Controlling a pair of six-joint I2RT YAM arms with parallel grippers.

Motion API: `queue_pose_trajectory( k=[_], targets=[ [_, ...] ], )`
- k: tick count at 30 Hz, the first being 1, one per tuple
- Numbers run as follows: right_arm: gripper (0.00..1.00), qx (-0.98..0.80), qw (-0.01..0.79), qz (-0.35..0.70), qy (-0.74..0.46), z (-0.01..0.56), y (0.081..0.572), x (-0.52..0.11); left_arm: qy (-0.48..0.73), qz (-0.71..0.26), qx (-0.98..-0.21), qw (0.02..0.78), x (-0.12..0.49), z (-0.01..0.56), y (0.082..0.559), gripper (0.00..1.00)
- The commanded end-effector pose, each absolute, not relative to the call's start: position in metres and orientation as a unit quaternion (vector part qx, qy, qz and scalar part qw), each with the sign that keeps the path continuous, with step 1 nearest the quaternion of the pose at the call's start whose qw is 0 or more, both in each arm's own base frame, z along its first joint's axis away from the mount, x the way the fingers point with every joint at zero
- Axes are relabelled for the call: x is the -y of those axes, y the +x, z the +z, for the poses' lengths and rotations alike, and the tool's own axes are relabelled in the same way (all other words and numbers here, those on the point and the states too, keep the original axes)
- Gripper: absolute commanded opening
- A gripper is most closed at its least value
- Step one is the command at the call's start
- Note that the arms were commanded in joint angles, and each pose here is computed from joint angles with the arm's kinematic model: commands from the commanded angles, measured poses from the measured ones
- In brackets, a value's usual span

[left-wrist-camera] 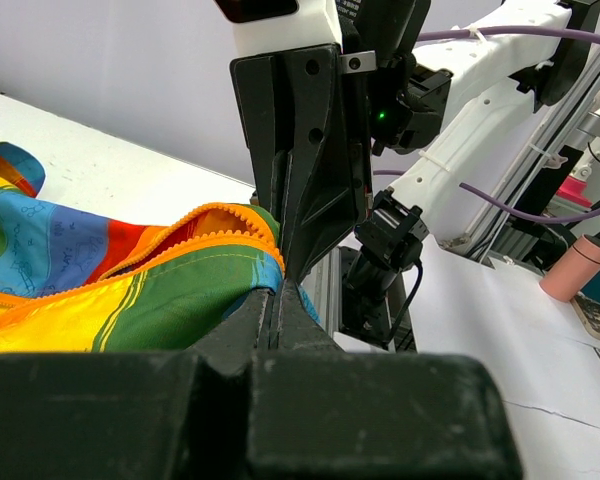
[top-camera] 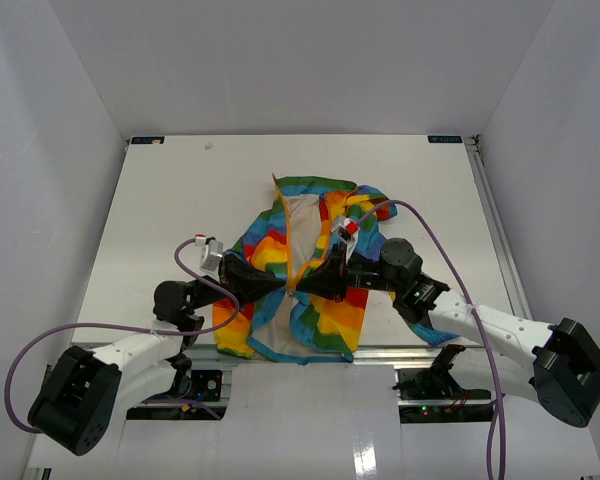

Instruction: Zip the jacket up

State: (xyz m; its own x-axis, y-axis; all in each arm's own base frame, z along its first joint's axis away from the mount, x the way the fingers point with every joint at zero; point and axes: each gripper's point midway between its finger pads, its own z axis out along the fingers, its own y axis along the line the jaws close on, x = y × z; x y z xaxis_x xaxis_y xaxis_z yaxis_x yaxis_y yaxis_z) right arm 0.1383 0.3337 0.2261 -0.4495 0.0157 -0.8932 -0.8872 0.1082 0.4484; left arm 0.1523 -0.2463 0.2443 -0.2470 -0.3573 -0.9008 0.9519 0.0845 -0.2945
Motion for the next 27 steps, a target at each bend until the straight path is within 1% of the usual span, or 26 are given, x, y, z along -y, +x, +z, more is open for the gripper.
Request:
queue_pose_trajectory(
  k=[1, 16, 27],
  targets=[
    [0.08, -0.589, 0.441, 0.582, -0.346, 0.26, 0.141, -0.334, 0.316, -0.612, -0.477, 0.546, 0.248, 0.259, 0.148, 0.0],
    [0.08, -0.56, 0.469, 0.585, -0.353, 0.273, 0.135, -0.326, 0.321, -0.624, -0.473, 0.533, 0.249, 0.26, 0.143, 0.0],
    [0.08, -0.542, 0.454, 0.595, -0.382, 0.271, 0.125, -0.329, 0.324, -0.636, -0.48, 0.511, 0.253, 0.258, 0.144, 0.0]
  ],
)
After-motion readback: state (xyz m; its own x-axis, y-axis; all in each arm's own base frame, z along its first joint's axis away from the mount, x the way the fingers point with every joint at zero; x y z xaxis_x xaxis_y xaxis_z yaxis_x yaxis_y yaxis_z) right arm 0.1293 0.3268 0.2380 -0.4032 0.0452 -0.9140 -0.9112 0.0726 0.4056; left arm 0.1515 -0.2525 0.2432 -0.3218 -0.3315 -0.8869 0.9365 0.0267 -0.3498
